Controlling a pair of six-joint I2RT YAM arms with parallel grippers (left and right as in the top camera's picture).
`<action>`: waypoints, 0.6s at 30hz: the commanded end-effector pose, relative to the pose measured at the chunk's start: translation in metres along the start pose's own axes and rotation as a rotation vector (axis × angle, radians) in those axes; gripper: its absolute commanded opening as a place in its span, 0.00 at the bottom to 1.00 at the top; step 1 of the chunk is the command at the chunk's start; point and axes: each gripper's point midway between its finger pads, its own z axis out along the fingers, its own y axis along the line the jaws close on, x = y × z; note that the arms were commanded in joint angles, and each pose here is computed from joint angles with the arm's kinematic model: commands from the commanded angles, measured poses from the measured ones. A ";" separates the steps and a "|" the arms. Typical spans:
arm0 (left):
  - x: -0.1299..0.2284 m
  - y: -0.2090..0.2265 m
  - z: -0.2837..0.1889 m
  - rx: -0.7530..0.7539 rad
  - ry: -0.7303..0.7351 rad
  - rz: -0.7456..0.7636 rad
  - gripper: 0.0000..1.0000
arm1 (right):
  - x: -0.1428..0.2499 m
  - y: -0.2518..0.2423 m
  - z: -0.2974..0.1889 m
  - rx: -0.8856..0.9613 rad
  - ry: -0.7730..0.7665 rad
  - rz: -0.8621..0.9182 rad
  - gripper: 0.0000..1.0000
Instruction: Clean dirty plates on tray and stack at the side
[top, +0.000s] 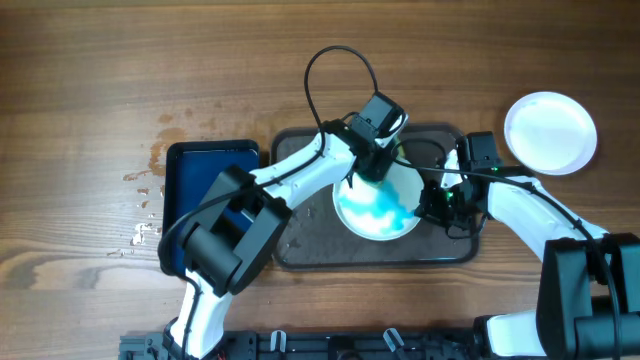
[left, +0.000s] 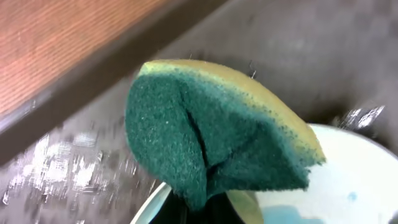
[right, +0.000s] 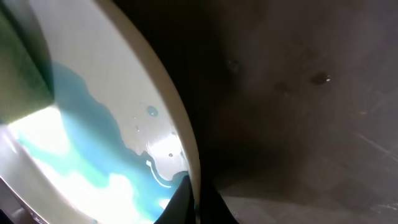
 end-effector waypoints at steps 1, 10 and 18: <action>0.037 0.020 0.006 -0.046 0.143 -0.008 0.04 | 0.009 -0.006 0.007 0.025 0.030 -0.029 0.04; 0.060 0.004 0.002 -0.016 0.233 0.010 0.04 | 0.008 -0.005 0.007 0.023 0.026 -0.030 0.04; 0.045 -0.046 -0.013 0.027 0.148 0.107 0.04 | 0.008 -0.005 0.007 0.024 0.027 -0.029 0.04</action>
